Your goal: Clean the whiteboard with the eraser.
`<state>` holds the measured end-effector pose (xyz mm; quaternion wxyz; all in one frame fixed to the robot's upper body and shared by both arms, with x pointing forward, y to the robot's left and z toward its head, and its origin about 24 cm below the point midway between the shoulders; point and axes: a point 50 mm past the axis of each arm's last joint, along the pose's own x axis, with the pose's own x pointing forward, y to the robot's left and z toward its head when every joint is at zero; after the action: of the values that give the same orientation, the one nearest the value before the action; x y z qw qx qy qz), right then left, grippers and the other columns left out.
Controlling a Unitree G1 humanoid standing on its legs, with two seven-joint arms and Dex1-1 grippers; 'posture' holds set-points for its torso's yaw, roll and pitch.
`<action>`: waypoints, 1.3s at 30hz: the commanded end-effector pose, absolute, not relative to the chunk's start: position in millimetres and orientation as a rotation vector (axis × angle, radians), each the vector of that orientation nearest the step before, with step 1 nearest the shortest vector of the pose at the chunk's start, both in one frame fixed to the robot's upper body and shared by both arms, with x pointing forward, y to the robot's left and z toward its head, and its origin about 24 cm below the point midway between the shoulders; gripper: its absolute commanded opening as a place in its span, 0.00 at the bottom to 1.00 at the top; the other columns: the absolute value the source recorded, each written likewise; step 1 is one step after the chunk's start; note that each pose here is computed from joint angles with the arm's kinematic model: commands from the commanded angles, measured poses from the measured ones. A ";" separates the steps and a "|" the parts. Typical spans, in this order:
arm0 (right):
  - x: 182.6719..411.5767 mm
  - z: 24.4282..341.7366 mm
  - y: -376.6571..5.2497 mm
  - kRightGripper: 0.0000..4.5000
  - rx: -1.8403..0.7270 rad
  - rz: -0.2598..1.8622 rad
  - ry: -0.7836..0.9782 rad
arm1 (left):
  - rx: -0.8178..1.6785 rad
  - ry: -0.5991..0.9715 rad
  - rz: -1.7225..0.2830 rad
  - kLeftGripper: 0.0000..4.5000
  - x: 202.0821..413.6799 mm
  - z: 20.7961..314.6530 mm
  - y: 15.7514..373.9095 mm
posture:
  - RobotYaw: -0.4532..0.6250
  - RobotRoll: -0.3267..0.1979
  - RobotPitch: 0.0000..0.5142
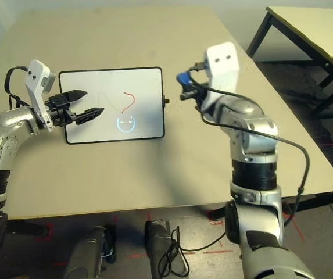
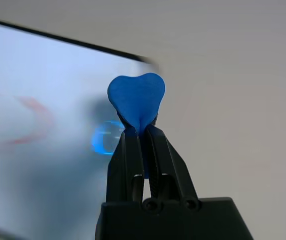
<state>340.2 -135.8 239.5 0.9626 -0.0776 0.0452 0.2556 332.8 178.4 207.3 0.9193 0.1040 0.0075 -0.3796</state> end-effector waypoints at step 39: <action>365.9 205.8 -90.0 0.00 -0.417 0.549 0.099 | 0.251 0.073 -0.823 1.00 324.1 203.5 171.7 | 0.39 0.62 0.36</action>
<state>368.8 -94.1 220.0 0.9441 -0.2070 0.0263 0.2551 325.5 174.0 204.4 0.9115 0.1168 0.0321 -0.3931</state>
